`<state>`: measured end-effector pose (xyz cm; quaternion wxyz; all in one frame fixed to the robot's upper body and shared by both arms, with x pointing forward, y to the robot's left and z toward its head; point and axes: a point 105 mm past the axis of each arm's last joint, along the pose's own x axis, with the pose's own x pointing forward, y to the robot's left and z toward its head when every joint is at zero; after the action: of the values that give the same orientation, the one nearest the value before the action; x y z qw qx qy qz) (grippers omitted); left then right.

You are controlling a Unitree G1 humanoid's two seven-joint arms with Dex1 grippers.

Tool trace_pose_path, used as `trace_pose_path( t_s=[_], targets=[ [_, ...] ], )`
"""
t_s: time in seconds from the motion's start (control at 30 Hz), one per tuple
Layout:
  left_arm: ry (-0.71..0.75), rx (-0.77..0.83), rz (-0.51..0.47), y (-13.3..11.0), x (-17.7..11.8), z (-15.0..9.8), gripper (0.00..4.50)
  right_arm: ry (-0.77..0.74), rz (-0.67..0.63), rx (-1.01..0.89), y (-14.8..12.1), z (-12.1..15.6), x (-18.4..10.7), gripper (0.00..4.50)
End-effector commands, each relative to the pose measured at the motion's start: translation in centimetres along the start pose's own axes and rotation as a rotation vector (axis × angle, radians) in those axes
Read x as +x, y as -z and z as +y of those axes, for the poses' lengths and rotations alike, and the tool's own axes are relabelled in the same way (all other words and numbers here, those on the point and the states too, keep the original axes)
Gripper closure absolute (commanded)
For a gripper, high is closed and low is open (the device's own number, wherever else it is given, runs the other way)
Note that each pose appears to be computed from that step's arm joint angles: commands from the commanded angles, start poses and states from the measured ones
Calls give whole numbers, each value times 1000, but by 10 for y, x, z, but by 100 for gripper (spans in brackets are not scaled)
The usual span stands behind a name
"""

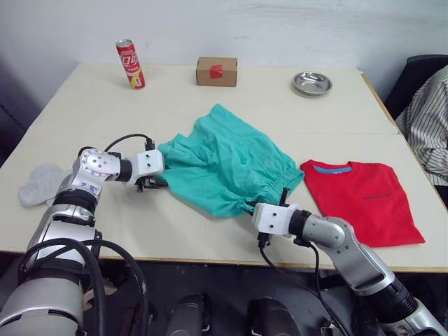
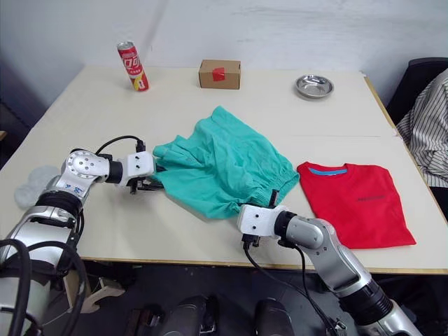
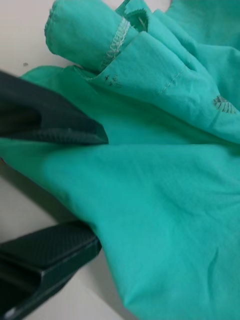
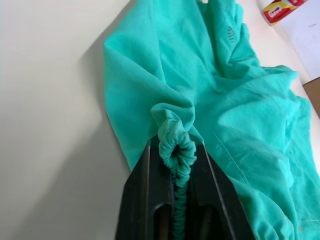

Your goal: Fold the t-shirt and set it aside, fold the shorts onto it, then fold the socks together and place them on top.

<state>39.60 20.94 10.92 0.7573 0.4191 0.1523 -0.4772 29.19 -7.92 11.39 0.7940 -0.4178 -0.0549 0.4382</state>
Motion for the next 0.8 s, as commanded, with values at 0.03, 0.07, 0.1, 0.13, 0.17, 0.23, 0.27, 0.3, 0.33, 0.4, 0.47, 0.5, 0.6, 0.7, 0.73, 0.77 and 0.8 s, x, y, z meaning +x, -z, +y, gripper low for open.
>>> trace_pose_path(
  t_s=[0.03, 0.07, 0.1, 0.13, 0.17, 0.23, 0.27, 0.3, 0.33, 0.4, 0.47, 0.5, 0.6, 0.7, 0.73, 0.77, 0.8],
  targets=[
    [183, -172, 157, 49, 15, -54, 354, 51, -39, 2, -8, -10, -5, 450],
    [194, -183, 152, 49, 15, -57, 382, 54, -39, 2, -8, -11, -5, 450],
    [208, -193, 143, 49, 14, -59, 419, 56, -39, 3, -7, -12, -6, 450],
    [224, -207, 133, 49, 13, -61, 442, 63, -41, 10, -7, -13, -6, 450],
    [235, -221, 129, 50, 12, -64, 447, 69, -44, 15, -6, -14, -6, 450],
    [269, -277, 114, 53, 6, -70, 447, 76, -50, 22, -5, -17, -6, 450],
    [274, -312, 90, 53, 4, -70, 447, 81, -54, 27, -4, -19, -6, 450],
    [270, -362, 36, 49, 0, -68, 447, 82, -61, 27, -3, -20, -7, 450],
    [266, -394, -4, 46, -2, -66, 447, 83, -66, 26, -3, -21, -7, 450],
    [274, -410, -97, 38, -16, -63, 447, 91, -83, 28, 0, -27, -8, 450],
    [302, -412, -181, 30, -33, -65, 447, 88, -89, 32, 5, -31, -9, 450],
    [309, -419, -207, 27, -40, -68, 447, 86, -91, 33, 7, -32, -9, 450],
    [304, -433, -257, 12, -70, -88, 447, 77, -100, 35, 15, -37, -9, 450],
    [271, -477, -270, -4, -93, -113, 447, 64, -123, 40, 19, -41, -7, 450],
    [262, -485, -268, -8, -97, -119, 447, 61, -129, 41, 19, -42, -6, 450],
    [255, -505, -267, -12, -102, -126, 447, 57, -136, 37, 20, -44, -5, 450],
    [227, -520, -275, -17, -105, -131, 447, 48, -148, 37, 20, -45, -4, 450]
  ],
)
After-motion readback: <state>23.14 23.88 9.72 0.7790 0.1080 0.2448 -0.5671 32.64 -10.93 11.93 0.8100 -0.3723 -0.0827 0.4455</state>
